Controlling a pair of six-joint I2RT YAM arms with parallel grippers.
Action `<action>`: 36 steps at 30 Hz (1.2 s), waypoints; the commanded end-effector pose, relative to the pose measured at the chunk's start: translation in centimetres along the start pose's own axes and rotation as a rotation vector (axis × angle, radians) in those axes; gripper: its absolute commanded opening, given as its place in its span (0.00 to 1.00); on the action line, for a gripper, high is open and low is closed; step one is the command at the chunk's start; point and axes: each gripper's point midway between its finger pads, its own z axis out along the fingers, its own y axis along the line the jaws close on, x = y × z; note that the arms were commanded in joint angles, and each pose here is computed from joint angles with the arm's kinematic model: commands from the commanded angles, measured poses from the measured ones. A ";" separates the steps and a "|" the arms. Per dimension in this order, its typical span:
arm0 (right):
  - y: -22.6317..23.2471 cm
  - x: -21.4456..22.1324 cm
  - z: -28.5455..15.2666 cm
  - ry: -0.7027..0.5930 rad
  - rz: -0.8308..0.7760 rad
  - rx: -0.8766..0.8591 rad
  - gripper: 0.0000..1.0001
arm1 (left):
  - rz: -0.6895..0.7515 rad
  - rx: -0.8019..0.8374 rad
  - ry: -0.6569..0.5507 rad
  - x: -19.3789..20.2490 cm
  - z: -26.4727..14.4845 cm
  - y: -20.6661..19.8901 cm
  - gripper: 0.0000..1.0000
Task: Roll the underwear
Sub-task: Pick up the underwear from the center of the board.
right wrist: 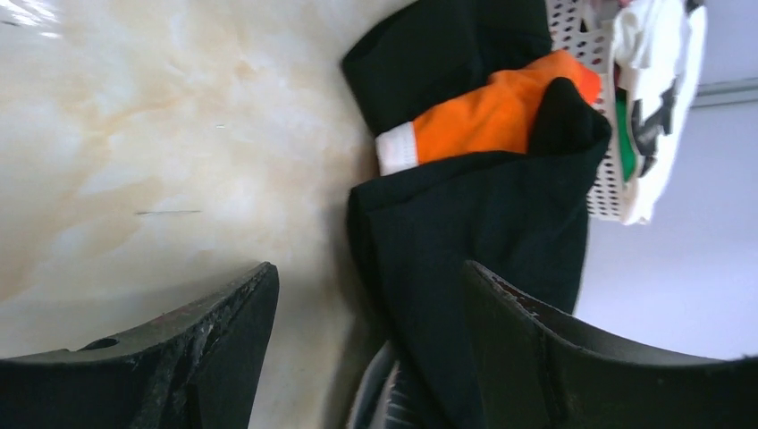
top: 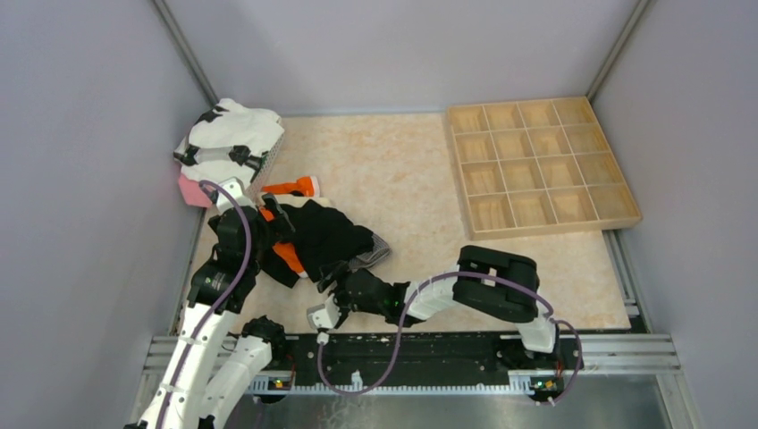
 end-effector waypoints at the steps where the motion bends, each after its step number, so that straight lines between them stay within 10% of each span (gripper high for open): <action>1: -3.5 -0.1 1.2 0.047 -0.088 0.127 0.74 | -0.012 0.012 -0.023 -0.7 0.0 -0.3 0.99; 10: -2.6 1.6 2.7 0.098 -0.122 0.101 0.65 | -0.008 0.019 -0.017 -0.6 0.1 -0.5 0.99; 23: -7.7 0.0 1.3 0.028 -0.009 0.260 0.00 | -0.012 0.020 -0.027 -0.7 -0.1 -0.4 0.99; 36: -14.4 -1.0 -5.2 -0.177 0.528 0.368 0.00 | -0.033 0.005 -0.058 -1.3 -0.7 0.1 0.99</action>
